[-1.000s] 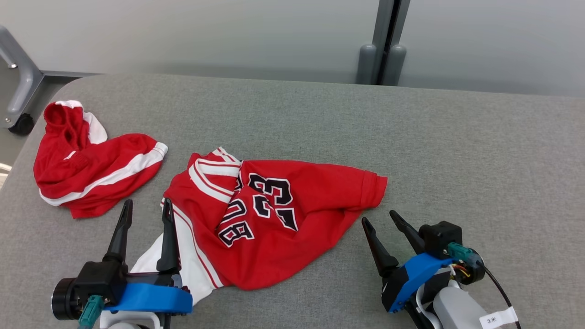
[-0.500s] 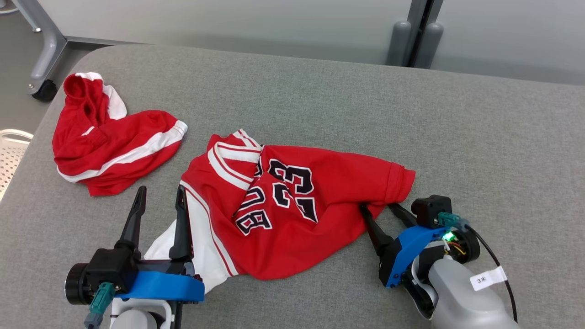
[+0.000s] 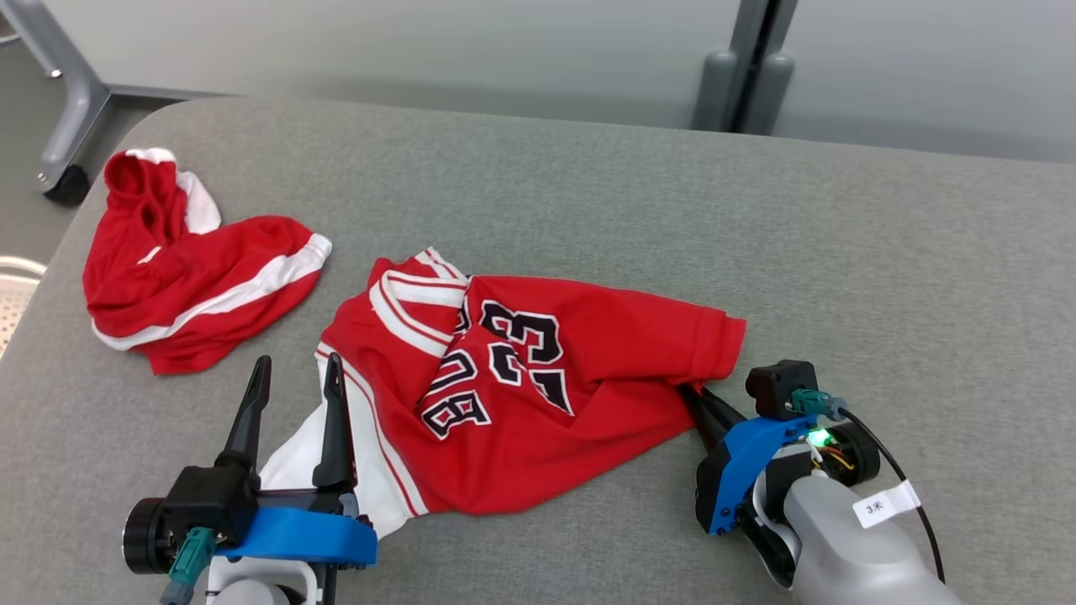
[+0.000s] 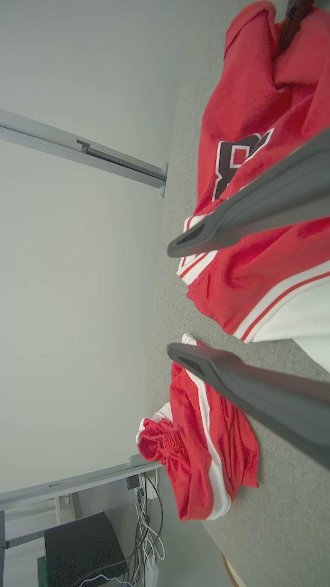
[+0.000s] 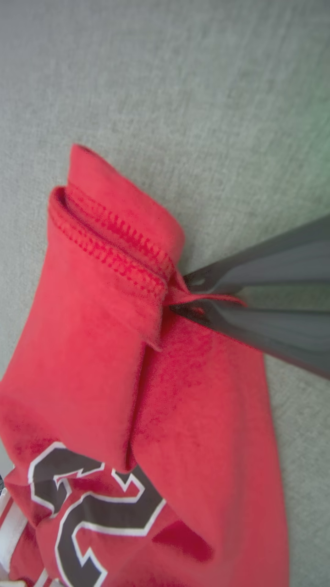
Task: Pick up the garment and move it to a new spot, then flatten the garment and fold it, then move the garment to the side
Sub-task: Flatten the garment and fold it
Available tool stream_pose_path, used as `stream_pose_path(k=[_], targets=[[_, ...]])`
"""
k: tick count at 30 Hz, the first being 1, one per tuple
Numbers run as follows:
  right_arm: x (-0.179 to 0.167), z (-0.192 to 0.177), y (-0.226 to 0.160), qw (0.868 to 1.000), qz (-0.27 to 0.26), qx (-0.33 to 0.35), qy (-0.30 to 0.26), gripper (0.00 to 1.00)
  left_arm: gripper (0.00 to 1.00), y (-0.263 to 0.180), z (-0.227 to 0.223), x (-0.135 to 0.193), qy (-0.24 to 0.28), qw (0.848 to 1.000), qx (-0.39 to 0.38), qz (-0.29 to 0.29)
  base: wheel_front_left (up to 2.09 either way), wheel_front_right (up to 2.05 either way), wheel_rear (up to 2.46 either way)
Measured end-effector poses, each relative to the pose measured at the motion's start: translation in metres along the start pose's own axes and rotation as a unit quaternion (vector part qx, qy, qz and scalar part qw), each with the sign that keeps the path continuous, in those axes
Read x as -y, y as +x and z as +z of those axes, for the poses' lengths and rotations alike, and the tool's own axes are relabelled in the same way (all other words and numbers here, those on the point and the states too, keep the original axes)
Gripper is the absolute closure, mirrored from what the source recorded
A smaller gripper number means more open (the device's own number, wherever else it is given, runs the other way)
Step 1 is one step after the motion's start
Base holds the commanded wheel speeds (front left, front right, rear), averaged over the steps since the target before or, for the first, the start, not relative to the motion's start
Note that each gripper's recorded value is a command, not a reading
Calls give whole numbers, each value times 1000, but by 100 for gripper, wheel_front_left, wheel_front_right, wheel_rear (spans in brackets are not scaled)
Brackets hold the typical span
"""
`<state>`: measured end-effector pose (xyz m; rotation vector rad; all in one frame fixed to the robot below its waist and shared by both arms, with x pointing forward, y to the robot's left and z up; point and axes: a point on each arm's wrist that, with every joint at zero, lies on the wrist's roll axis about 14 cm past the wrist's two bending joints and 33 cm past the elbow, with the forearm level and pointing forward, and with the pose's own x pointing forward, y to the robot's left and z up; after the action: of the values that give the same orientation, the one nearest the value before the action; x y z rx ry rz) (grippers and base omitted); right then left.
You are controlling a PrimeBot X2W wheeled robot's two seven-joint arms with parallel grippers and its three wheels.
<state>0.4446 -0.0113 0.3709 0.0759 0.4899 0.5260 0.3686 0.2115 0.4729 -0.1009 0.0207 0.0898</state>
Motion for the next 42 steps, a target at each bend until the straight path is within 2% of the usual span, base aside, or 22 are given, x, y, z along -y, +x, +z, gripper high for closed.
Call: stream_pose_path(k=[5, 9, 17, 24, 30, 31, 32, 33, 37, 42], targets=[[17, 1, -19, 999, -29, 15, 5, 100, 0, 1, 2, 10, -5, 1000, 5, -17, 0, 0, 0], [39, 18, -41, 996, -57, 63, 11, 100, 0, 2, 4, 21, -8, 999, 8, -34, 0, 0, 0], [81, 0, -111, 981, -141, 118, 60, 100, 0, -1, 2, 40, -16, 998, 6, -60, 0, 0, 0], [86, -38, -166, 970, -191, 116, 97, 100, 0, -1, 0, 48, -21, 997, 3, -71, 0, 0, 0], [77, -45, -194, 967, -206, 105, 109, 100, 0, 2, -2, 53, -23, 997, -1, -77, 0, 0, 0], [77, -43, -196, 966, -209, 108, 109, 96, 0, 2, -3, 53, -23, 997, -1, -78, 0, 0, 0], [77, -39, -199, 965, -210, 113, 110, 55, 0, 2, -3, 54, -24, 997, -2, -78, 0, 0, 0], [78, -35, -200, 964, -212, 119, 108, 0, 0, 3, -4, 54, -24, 997, -3, -79, 0, 0, 0], [95, -11, -210, 958, -231, 149, 78, 0, 0, 5, -3, 55, -24, 996, -2, -80, 0, 0, 0], [106, 33, -207, 954, -228, 192, 32, 0, 0, 5, 0, 51, -23, 997, 3, -76, 0, 0, 0]])
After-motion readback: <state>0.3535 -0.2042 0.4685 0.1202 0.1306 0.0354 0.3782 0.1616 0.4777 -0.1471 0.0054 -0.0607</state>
